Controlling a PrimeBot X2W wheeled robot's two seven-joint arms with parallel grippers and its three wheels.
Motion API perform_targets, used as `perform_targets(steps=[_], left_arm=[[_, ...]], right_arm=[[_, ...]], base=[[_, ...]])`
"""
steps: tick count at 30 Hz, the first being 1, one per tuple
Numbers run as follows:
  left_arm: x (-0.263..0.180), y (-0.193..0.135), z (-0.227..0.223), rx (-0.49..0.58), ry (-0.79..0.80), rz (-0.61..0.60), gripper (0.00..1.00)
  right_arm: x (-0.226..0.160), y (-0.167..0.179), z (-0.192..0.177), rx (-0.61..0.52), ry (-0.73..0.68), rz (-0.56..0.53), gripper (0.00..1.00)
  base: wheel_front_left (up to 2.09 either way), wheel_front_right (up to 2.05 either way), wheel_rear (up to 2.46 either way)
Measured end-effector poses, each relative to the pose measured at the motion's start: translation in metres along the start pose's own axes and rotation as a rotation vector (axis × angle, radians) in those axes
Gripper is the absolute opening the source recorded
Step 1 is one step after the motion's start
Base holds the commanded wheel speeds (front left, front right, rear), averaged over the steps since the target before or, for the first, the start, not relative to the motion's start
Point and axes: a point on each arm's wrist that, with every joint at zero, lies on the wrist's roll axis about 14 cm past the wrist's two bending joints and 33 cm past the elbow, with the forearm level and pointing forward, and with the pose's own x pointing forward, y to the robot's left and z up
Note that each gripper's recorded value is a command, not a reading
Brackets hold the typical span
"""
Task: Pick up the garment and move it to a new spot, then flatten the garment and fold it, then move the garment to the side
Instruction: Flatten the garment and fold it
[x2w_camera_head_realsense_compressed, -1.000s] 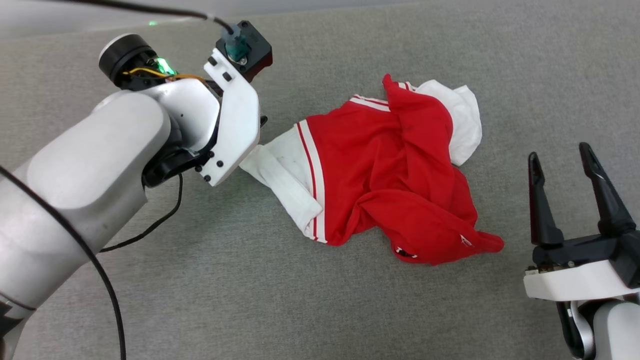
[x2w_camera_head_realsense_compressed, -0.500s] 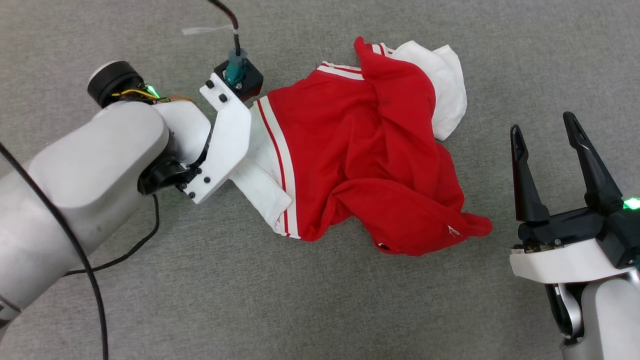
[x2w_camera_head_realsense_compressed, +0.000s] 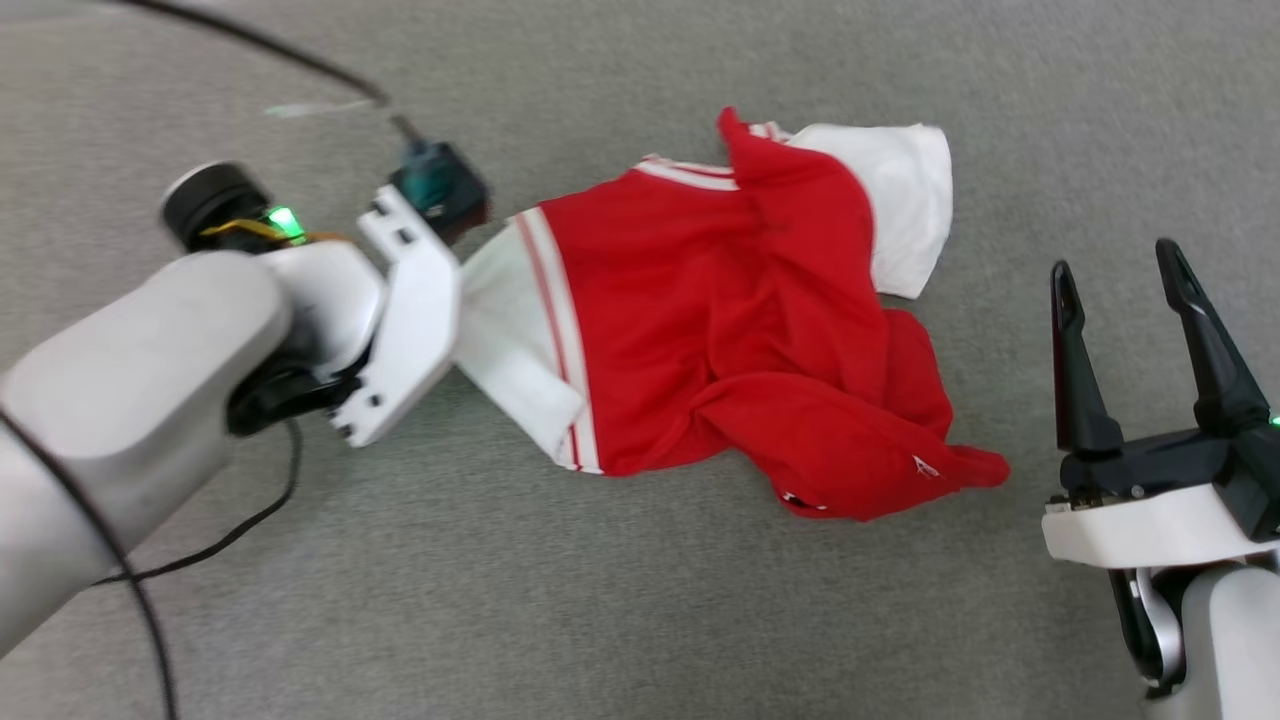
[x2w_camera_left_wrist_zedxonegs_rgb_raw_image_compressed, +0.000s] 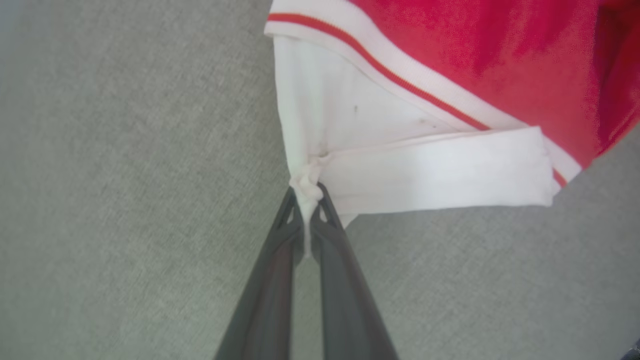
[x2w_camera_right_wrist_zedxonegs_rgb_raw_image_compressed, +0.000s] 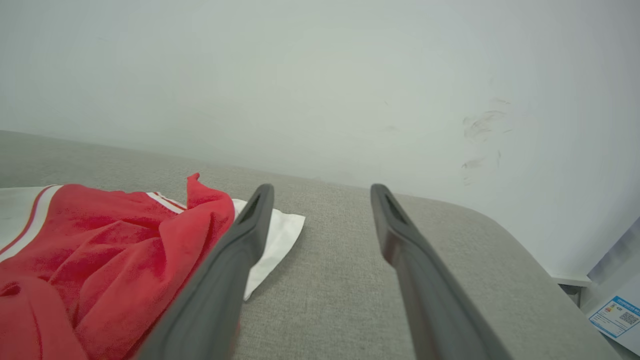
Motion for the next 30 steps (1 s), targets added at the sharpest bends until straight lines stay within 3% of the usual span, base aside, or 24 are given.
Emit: perform_targets(steps=[6, 14, 15, 16, 17, 22, 30], left_arm=[[-0.034, 0.023, -0.066, -0.114, 0.077, 0.096, 0.0], [-0.05, 0.015, -0.136, -0.286, 0.149, 0.115, 0.0], [-0.05, 0.014, -0.136, -0.297, 0.136, 0.117, 0.05], [-0.05, 0.013, -0.134, -0.31, 0.12, 0.115, 0.69], [-0.05, 0.012, -0.131, -0.318, 0.095, 0.117, 1.0], [-0.062, 0.022, -0.112, -0.296, -0.033, 0.186, 1.0], [-0.115, 0.046, -0.044, -0.258, -0.519, 0.425, 1.0]], right_arm=[[-0.003, 0.011, 0.005, 0.021, -0.011, 0.024, 1.0], [-0.006, 0.021, 0.01, 0.039, -0.019, 0.049, 1.0], [-0.006, 0.021, 0.011, 0.039, -0.02, 0.05, 1.0], [-0.006, 0.021, 0.012, 0.039, -0.022, 0.052, 1.0], [-0.006, 0.021, 0.012, 0.039, -0.024, 0.051, 1.0], [-0.009, 0.02, 0.02, 0.037, -0.04, 0.053, 1.0], [0.008, 0.006, 0.063, -0.051, -0.153, 0.066, 1.0]], base=[[0.0, 0.0, 0.0], [0.0, 0.0, 0.0], [0.0, 0.0, 0.0], [0.0, 0.0, 0.0], [0.0, 0.0, 0.0], [0.0, 0.0, 0.0], [0.0, 0.0, 0.0]])
